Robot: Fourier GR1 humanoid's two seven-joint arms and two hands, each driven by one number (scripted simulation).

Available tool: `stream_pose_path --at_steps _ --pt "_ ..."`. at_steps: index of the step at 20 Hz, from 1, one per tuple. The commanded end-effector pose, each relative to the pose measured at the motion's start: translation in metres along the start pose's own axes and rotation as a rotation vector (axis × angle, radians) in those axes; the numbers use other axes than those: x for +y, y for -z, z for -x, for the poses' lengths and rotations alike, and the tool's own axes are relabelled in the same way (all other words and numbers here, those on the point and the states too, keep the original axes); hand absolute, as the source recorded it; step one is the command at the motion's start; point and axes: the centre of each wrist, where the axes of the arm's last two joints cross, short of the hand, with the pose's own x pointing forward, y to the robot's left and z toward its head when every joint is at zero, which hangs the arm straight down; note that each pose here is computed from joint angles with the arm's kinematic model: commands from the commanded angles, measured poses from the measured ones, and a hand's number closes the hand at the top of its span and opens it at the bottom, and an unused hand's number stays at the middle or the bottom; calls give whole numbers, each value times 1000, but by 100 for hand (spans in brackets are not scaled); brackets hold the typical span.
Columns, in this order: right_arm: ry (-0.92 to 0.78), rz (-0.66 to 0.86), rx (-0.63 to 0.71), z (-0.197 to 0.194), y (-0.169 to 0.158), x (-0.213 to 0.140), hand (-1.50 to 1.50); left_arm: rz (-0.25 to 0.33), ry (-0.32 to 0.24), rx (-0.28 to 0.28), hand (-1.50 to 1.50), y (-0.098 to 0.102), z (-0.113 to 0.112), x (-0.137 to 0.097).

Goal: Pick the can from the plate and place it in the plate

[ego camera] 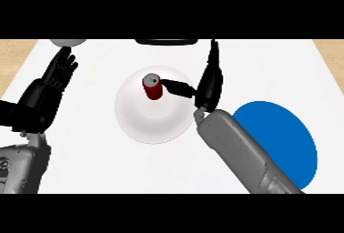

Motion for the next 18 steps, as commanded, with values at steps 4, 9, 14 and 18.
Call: stream_pose_path --at_steps 4,9,14,18 --pt "42 3 -39 36 -24 -60 -150 -36 13 6 0 -1 -7 18" --pt "-11 -34 -44 52 -35 -126 -150 -32 9 15 0 -11 13 15" --pt "0 -17 -61 64 -50 -148 -150 -27 6 2 0 -5 -14 18" --pt "-42 2 -73 56 -58 -183 -150 -18 -6 0 0 -10 -16 17"
